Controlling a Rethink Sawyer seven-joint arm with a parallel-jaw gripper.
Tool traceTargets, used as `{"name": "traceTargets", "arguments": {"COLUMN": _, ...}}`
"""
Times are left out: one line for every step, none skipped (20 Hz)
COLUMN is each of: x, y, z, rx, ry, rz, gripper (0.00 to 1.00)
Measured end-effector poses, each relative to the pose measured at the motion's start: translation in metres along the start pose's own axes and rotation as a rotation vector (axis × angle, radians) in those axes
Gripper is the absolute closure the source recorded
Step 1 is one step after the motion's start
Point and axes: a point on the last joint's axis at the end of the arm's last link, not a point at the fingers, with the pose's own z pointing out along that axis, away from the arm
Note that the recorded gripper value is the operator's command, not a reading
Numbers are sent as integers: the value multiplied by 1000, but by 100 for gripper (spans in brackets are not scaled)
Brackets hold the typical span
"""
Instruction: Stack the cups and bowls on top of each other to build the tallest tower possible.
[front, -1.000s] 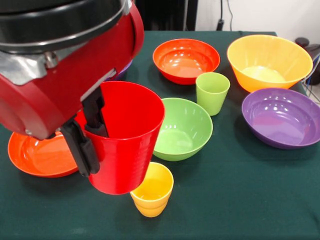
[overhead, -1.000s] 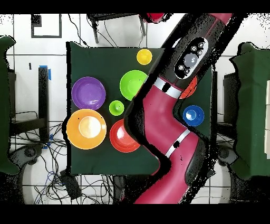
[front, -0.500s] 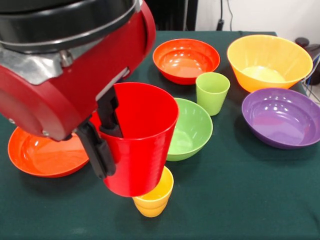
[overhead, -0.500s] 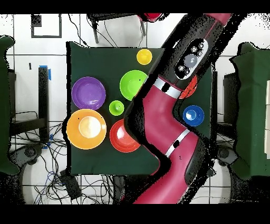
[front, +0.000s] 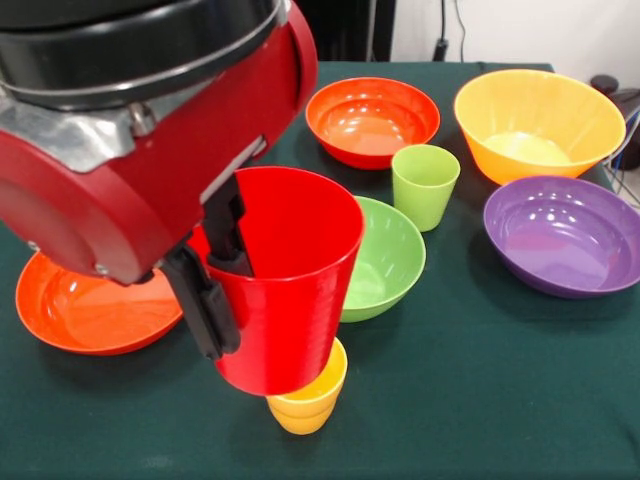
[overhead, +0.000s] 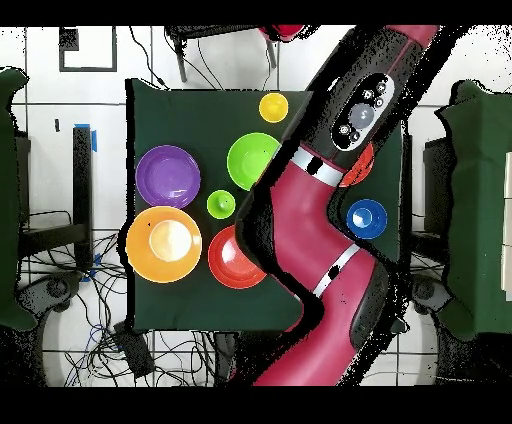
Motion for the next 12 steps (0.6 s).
{"name": "traceTargets", "arguments": {"x": 0, "y": 0, "z": 0, "rx": 0, "ry": 0, "rz": 0, "gripper": 100}}
{"name": "traceTargets", "arguments": {"x": 0, "y": 0, "z": 0, "rx": 0, "ry": -1, "rz": 0, "gripper": 100}}
{"name": "traceTargets", "arguments": {"x": 0, "y": 0, "z": 1, "rx": -1, "ry": -2, "rz": -1, "gripper": 100}}
{"name": "traceTargets", "arguments": {"x": 0, "y": 0, "z": 1, "rx": -1, "ry": -4, "rz": -2, "gripper": 100}}
{"name": "traceTargets", "arguments": {"x": 0, "y": 0, "z": 2, "rx": -2, "ry": -4, "rz": -3, "gripper": 100}}
{"name": "traceTargets", "arguments": {"x": 0, "y": 0, "z": 2, "rx": -2, "ry": -4, "rz": -3, "gripper": 100}}
{"name": "traceTargets", "arguments": {"x": 0, "y": 1, "z": 3, "rx": -2, "ry": -4, "rz": -4, "gripper": 100}}
{"name": "traceTargets", "arguments": {"x": 0, "y": 1, "z": 3, "rx": -3, "ry": -3, "rz": -4, "gripper": 100}}
{"name": "traceTargets", "arguments": {"x": 0, "y": 1, "z": 3, "rx": -3, "ry": -3, "rz": -4, "gripper": 100}}
{"name": "traceTargets", "arguments": {"x": 0, "y": 1, "z": 4, "rx": -3, "ry": -3, "rz": -4, "gripper": 100}}
{"name": "traceTargets", "arguments": {"x": 0, "y": 1, "z": 4, "rx": -3, "ry": -2, "rz": -4, "gripper": 100}}
{"name": "traceTargets", "arguments": {"x": 1, "y": 1, "z": 5, "rx": -4, "ry": -2, "rz": -5, "gripper": 100}}
